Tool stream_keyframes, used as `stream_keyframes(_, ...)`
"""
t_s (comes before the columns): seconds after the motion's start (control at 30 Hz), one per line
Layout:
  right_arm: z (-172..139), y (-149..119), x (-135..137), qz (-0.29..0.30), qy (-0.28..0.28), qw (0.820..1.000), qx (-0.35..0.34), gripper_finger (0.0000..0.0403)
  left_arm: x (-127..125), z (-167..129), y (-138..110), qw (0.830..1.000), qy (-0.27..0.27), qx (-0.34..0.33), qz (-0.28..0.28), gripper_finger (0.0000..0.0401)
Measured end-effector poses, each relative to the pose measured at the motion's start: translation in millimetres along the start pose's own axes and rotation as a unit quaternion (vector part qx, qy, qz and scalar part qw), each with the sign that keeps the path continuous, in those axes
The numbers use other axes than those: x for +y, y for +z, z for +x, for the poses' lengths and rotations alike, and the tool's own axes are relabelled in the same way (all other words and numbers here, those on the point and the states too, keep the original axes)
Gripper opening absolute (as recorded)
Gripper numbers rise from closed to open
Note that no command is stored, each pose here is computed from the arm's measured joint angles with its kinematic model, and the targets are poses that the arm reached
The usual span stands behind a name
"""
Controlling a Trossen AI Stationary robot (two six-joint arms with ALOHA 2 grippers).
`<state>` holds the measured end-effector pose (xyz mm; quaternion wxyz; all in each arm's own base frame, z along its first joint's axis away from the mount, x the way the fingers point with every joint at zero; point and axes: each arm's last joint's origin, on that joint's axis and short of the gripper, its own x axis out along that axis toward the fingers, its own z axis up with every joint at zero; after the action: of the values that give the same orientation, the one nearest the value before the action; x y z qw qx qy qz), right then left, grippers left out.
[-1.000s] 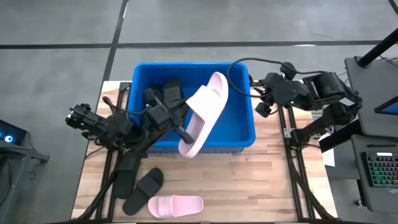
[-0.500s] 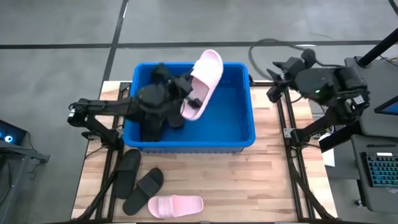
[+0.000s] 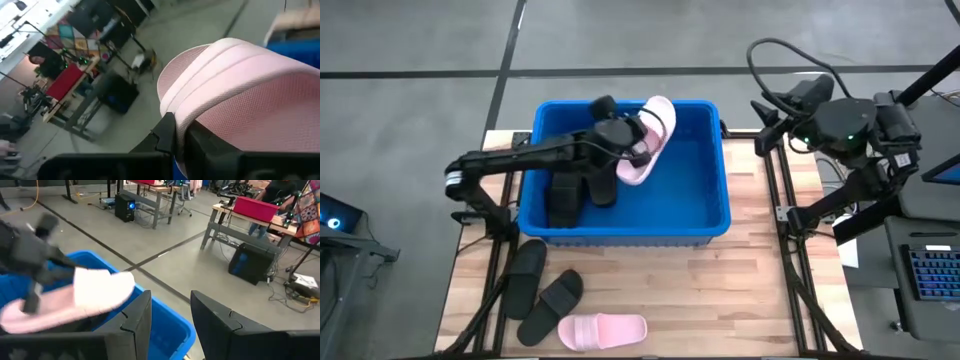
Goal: Pick and place slides into bin
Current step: Put the top pink slide into the blue container
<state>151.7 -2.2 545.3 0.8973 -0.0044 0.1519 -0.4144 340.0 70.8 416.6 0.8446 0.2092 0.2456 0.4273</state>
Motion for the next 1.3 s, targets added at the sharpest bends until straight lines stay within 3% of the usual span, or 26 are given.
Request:
stream_keyframes(0.17,4,-1,6,0.022,-0.002,1.0,0.005,0.0127,-23,32,-15,0.996,0.042,0.06,0.043,0.0001)
stream_keyframes(0.37,9,-1,13,0.027,-0.003,1.0,0.01,0.0127,-31,56,-28,0.99,0.067,0.097,0.07,0.0001)
stream_keyframes(0.6,10,-1,15,0.018,-0.004,1.0,0.012,0.0127,-21,71,-38,0.989,0.085,0.116,0.033,0.0001)
stream_keyframes(0.77,10,-1,15,0.017,-0.004,1.0,0.012,0.0127,-24,73,-45,0.99,0.066,0.124,0.001,0.0001)
stream_keyframes(1.0,10,-1,15,0.016,-0.004,1.0,0.012,0.0127,-37,69,-52,0.989,0.048,0.137,0.026,0.0001)
stream_keyframes(1.3,10,-1,15,0.017,-0.006,1.0,0.011,0.0127,-44,52,-43,0.993,0.015,0.112,0.022,0.0001)
